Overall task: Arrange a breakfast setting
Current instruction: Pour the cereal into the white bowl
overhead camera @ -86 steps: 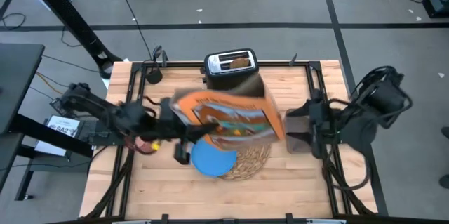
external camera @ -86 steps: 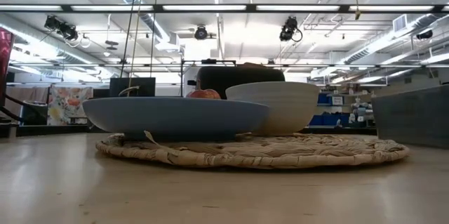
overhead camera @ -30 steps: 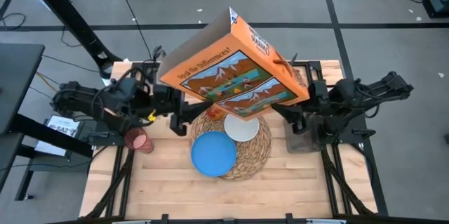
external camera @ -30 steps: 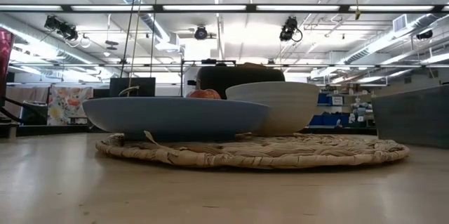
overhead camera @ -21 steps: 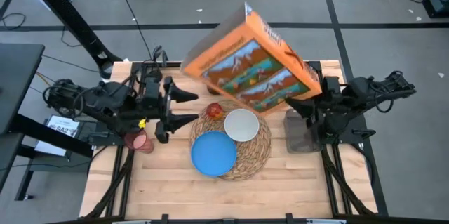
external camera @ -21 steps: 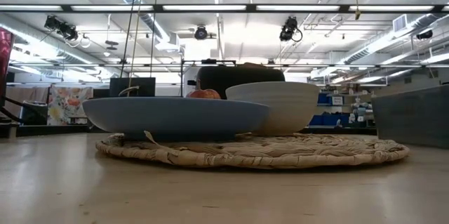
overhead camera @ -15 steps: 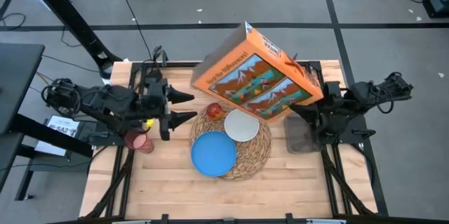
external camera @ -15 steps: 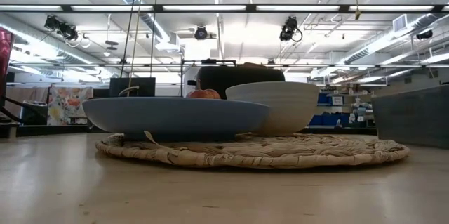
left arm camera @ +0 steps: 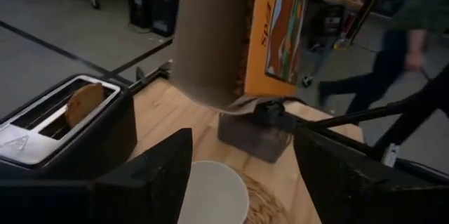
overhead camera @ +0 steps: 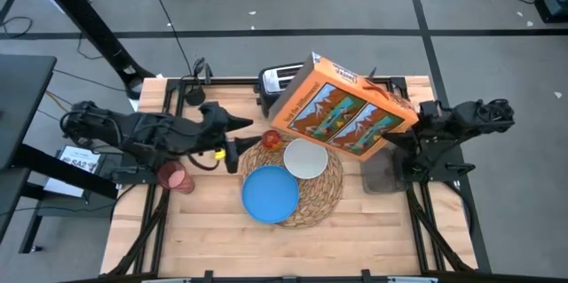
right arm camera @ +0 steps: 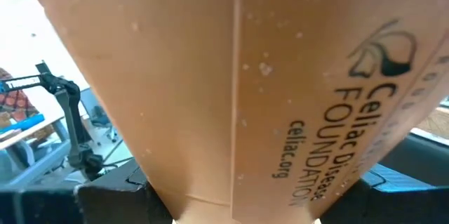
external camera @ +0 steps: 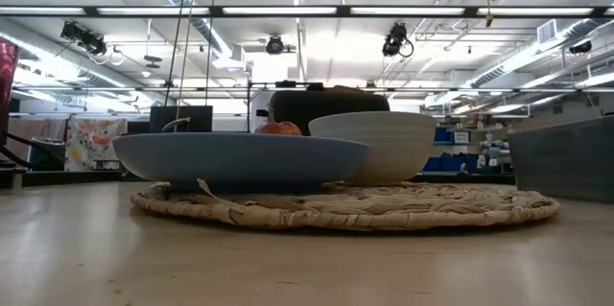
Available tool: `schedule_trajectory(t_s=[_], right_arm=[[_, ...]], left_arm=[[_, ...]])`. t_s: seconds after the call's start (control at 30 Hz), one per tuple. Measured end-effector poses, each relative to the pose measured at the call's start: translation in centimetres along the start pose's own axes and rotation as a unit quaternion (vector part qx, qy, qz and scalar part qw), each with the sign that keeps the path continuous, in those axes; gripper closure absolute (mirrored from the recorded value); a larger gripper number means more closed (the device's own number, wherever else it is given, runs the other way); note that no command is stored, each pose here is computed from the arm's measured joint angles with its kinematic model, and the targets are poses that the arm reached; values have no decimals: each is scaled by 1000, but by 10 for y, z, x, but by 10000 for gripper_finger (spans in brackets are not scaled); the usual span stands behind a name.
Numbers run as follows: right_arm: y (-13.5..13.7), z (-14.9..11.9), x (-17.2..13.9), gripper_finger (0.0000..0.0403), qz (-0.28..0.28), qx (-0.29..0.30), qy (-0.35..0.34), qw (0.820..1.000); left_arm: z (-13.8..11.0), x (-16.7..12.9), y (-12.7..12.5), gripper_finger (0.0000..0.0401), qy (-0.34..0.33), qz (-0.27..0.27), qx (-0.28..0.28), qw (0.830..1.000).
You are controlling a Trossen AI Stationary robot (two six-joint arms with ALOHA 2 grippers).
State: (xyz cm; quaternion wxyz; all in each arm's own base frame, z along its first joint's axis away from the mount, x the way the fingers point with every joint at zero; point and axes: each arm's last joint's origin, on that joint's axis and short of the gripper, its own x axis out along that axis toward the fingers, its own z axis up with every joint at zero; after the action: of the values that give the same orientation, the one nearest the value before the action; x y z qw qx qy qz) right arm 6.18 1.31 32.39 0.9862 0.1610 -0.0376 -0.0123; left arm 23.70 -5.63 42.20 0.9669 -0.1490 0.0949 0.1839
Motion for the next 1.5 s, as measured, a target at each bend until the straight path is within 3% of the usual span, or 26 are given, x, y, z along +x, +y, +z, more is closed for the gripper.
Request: schedule_trajectory(t_s=[0.4, 0.87, 1.5], right_arm=[[-18, -8, -35, 148, 25, 42, 24, 998], [-27, -19, -54, 148, 48, 75, 112, 990], [-37, -25, -72, 161, 0, 83, 211, 974]], left_arm=[[-9, 25, 1, 157, 19, 32, 1, 999], [-29, 52, -7, 157, 53, 50, 3, 997], [-47, 73, -13, 157, 83, 59, 8, 995]])
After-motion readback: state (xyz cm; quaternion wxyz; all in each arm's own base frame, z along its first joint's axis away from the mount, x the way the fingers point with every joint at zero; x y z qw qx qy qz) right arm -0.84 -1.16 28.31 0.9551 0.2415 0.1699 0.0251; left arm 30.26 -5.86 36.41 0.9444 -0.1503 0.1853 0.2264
